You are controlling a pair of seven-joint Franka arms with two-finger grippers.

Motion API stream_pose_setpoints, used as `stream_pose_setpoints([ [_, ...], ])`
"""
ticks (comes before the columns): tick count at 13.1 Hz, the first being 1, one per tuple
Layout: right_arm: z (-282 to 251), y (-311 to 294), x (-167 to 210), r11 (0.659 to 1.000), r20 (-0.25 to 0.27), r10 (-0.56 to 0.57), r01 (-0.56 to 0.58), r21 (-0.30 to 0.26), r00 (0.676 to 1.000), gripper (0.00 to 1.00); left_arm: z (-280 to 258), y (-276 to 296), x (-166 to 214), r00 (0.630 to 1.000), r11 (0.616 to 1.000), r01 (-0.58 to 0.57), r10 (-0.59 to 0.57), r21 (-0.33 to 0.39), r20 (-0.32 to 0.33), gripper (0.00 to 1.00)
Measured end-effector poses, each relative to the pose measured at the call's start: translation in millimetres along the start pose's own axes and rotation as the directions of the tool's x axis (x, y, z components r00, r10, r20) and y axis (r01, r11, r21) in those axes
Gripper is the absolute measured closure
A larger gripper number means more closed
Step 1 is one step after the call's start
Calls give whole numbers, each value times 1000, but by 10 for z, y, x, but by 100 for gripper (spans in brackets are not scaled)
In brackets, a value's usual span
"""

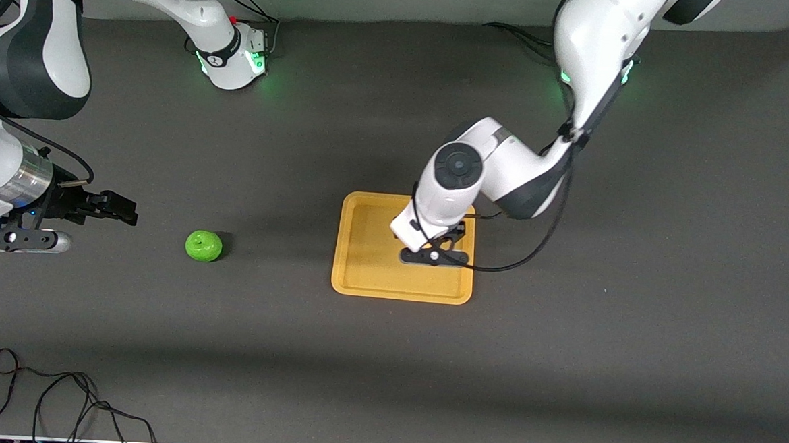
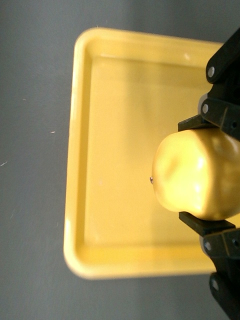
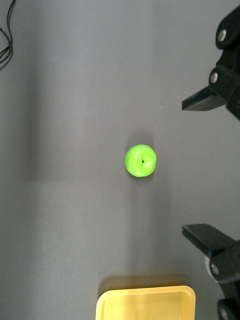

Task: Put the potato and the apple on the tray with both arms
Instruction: 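Carry the potato with the left gripper over the yellow tray, then open the left gripper to release the potato onto the tray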

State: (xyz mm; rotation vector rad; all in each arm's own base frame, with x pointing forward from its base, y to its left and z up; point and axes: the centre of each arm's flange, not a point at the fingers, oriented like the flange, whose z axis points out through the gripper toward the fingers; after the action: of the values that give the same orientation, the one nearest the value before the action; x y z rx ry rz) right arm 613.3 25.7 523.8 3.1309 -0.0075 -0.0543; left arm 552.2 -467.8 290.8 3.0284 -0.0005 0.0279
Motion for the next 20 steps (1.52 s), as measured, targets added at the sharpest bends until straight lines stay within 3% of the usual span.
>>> stream_pose_setpoints([
  [2,0,0,-1,1000,0,0,0,0,1000,0,531,-28,-8,1000,1000,-11,11,13,1,32],
  [5,0,0,0,1000,0,0,0,0,1000,0,898,-134,27,1000,999,-15,15,39,10,32],
  [18,0,0,0,1000,0,0,0,0,1000,0,958,-132,3,999,998,-27,26,58,21,31],
  [20,0,0,0,1000,0,0,0,0,1000,0,962,-138,4,999,998,-27,25,60,22,15],
])
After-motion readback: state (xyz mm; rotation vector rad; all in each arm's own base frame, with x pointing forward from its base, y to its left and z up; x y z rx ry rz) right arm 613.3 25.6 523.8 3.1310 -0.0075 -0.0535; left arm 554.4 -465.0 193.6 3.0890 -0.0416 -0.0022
